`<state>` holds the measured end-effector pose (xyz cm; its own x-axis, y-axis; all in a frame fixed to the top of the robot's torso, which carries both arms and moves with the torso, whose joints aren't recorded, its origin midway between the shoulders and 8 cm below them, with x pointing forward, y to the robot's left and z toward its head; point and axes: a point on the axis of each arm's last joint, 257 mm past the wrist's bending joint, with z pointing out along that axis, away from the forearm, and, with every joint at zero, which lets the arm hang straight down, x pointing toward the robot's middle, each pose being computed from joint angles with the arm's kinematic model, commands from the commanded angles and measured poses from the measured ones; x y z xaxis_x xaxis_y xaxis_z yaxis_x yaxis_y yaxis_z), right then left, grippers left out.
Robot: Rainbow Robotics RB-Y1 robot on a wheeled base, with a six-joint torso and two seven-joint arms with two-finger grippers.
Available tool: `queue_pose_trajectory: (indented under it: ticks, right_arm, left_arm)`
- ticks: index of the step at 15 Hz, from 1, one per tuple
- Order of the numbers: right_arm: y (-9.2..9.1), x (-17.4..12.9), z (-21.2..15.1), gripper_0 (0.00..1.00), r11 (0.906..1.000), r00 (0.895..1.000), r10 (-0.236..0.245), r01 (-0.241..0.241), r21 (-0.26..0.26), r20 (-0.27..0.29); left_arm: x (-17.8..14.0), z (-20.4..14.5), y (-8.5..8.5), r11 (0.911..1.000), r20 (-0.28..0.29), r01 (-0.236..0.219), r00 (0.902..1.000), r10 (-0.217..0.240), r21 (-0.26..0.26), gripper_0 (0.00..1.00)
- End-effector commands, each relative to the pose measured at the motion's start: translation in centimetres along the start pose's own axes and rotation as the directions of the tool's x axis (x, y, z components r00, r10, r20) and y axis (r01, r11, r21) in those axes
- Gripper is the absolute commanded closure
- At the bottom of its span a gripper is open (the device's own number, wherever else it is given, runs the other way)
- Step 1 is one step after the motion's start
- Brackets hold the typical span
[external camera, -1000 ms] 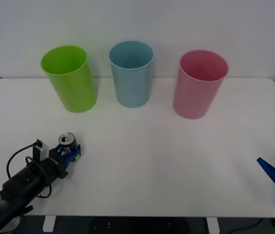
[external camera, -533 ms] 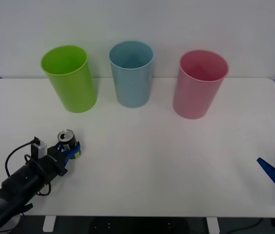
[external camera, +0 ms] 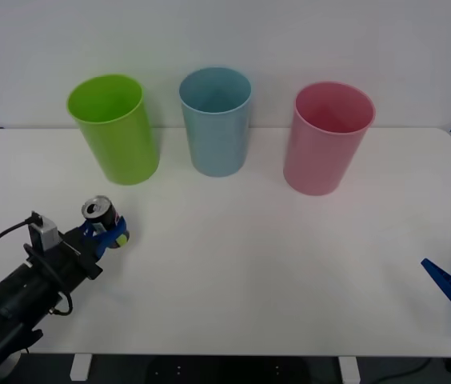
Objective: Grasp the object on the table and drop it into the matching bin: aluminum can to the light blue bin, PET bottle to the pink bin.
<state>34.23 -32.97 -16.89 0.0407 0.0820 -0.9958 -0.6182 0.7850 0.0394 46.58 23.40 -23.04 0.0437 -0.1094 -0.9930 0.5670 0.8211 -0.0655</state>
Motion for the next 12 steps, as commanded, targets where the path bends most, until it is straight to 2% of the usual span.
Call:
queue_pose_trajectory:
  ticks: [1, 4, 7, 9, 12]
  right_arm:
    - [0.0, 0.0, 0.0, 0.00, 1.0000, 1.000, 0.000, 0.000, 0.000, 0.000]
    - [0.0, 0.0, 0.0, 0.00, 1.0000, 1.000, 0.000, 0.000, 0.000, 0.000]
    - [0.0, 0.0, 0.0, 0.00, 1.0000, 1.000, 0.000, 0.000, 0.000, 0.000]
    - [0.0, 0.0, 0.0, 0.00, 1.0000, 1.000, 0.000, 0.000, 0.000, 0.000]
    - [0.0, 0.0, 0.0, 0.00, 1.0000, 1.000, 0.000, 0.000, 0.000, 0.000]
  left_arm:
    - [-3.0, 0.3, -1.4, 0.9990, 0.041, 0.025, 0.9988, -0.027, 0.036, 1.00]
    - [-5.7, 1.2, -2.6, 0.9962, 0.080, 0.049, 0.9953, -0.055, 0.072, 1.00]
    - [-8.6, 3.1, -3.7, 0.9965, 0.123, 0.028, 0.9917, -0.038, 0.079, 1.00]
    - [-10.2, 4.4, -3.7, 0.9981, 0.150, 0.021, 0.9883, -0.029, 0.058, 1.00]
    - [-12.5, 5.3, -2.4, 0.9995, 0.188, 0.018, 0.9819, -0.022, 0.025, 1.00]
